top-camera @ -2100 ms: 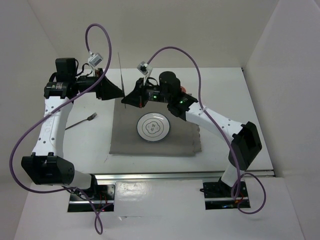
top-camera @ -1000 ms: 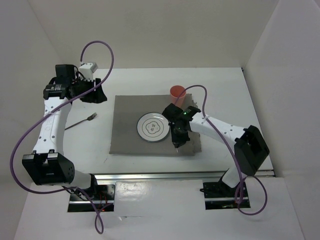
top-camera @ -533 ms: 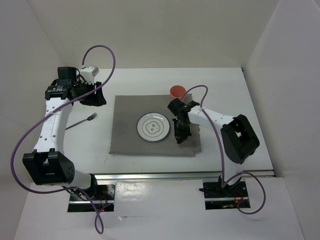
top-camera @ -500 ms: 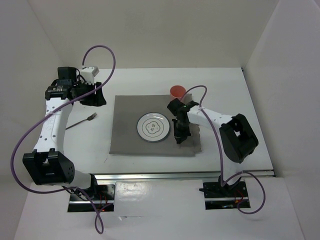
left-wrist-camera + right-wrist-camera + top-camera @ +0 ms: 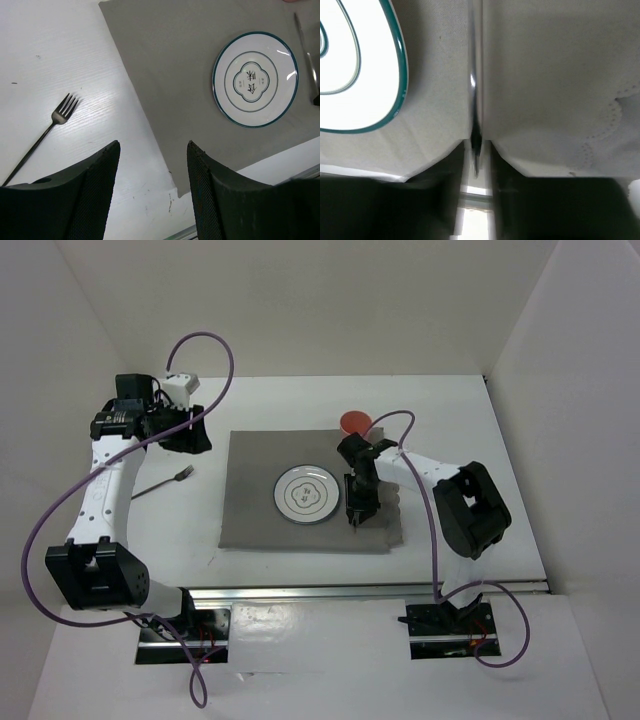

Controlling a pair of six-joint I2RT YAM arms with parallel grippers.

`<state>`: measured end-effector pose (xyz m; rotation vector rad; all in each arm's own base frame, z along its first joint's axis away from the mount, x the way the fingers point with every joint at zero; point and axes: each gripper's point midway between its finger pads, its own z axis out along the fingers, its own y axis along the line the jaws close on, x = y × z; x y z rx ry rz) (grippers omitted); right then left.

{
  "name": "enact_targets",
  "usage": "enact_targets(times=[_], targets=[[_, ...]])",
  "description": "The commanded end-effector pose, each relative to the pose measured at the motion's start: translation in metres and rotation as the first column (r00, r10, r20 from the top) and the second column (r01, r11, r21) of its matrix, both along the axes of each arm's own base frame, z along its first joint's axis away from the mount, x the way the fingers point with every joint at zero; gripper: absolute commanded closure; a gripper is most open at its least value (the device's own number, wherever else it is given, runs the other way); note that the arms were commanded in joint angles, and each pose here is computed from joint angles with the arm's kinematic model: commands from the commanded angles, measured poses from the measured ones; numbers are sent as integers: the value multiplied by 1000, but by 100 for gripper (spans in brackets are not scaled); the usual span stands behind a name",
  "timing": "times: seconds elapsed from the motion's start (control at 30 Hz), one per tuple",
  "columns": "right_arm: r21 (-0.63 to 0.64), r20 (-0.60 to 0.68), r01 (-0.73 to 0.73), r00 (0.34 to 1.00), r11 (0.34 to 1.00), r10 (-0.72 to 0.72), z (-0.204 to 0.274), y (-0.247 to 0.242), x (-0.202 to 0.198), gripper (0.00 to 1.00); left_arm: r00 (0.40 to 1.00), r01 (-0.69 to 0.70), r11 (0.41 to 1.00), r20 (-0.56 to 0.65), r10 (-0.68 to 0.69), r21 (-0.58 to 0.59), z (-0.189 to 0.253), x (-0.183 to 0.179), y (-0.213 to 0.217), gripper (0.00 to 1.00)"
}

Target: Set the dinner table for one person

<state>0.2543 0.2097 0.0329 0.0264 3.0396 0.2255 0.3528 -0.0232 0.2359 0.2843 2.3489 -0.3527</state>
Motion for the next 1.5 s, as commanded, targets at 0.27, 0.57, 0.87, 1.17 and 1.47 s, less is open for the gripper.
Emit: enact_targets(times=[0.27,0.57,0.87,1.17,1.47], targets=[[15,58,21,998,1000,-22,22,0,7,40,999,17,970,-50,-5,242,-35,9,40,38],[120,232,3,972,993,-31,101,13,30,39,950,296,484,-200,-241,823,-128,21,148,50],[124,260,-50,965,991,16,104,12,29,36,871,492,517,-402,-284,701,-165,41,180,44],[97,238,-95,969,991,70,108,26,50,36,768,637,541,-512,-385,549,-219,14,181,42],[114,233,-121,968,986,92,113,42,61,35,759,637,610,-520,-391,471,-247,10,185,44]])
